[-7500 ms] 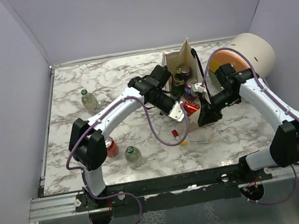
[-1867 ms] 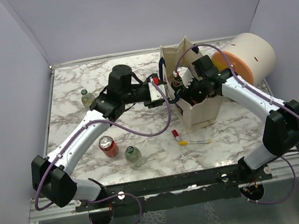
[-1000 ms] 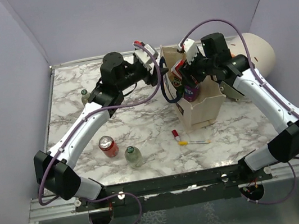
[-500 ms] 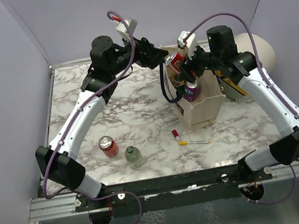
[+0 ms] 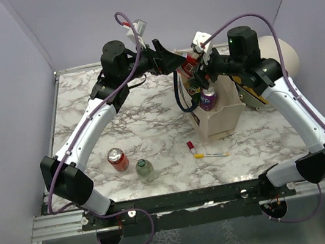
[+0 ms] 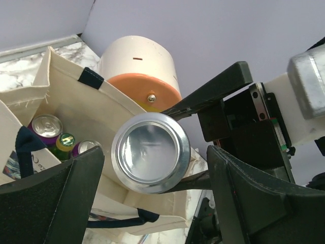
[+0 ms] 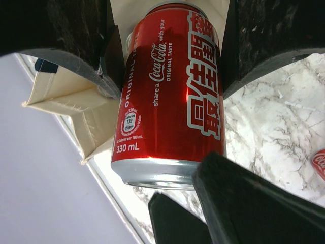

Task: Place the beverage into the canvas bag
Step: Adjust the drink.

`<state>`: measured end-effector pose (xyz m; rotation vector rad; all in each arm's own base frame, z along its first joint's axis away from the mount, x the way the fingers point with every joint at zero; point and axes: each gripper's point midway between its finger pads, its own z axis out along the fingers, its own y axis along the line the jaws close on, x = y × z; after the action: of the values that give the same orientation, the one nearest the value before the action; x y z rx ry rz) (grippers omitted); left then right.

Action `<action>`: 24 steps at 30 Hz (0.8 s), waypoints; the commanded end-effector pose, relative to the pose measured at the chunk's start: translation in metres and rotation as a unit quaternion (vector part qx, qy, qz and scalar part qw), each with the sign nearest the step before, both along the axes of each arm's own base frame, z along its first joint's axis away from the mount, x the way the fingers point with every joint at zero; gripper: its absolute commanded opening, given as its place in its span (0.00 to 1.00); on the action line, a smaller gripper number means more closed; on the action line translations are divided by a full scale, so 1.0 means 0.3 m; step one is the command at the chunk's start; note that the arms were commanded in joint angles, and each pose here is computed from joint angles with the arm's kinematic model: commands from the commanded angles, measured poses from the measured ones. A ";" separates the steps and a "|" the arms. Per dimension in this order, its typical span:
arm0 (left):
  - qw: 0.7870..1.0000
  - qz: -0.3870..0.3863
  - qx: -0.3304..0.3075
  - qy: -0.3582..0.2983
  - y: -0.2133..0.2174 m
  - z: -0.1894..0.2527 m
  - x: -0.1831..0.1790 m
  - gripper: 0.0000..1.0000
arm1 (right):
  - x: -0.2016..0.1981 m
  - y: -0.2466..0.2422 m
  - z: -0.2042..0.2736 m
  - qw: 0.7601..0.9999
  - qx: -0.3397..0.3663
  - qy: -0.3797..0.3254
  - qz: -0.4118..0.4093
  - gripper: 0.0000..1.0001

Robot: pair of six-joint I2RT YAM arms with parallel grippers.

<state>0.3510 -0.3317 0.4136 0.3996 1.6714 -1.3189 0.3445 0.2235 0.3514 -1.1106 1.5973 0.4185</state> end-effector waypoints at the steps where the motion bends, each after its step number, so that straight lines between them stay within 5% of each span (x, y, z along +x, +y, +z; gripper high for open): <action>1: 0.999 -0.020 -0.024 0.038 -0.020 0.020 -0.016 0.85 | -0.001 0.030 0.217 0.992 0.048 -0.120 0.012 0.01; 8: 0.997 -0.037 -0.029 0.069 -0.048 -0.007 -0.021 0.83 | -0.005 0.085 0.222 0.990 0.048 -0.129 0.022 0.01; 13: 0.995 -0.045 -0.029 0.082 -0.053 -0.027 -0.024 0.68 | 0.006 0.107 0.224 0.990 0.044 -0.135 0.023 0.01; 19: 0.996 -0.037 -0.039 0.074 -0.031 -0.017 -0.015 0.31 | 0.051 0.104 0.203 0.992 0.041 -0.118 -0.006 0.04; 23: 0.997 -0.024 -0.050 0.056 -0.014 0.025 -0.004 0.00 | 0.069 0.104 0.190 0.993 0.049 -0.101 -0.021 0.28; 24: 0.997 -0.022 -0.055 0.049 -0.009 0.043 -0.001 0.00 | 0.067 0.107 0.187 0.994 0.051 -0.097 -0.021 0.35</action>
<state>0.3537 -0.3379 0.3970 0.3111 1.7675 -1.4480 0.3513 0.2519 0.3596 -1.1109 1.5272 0.3873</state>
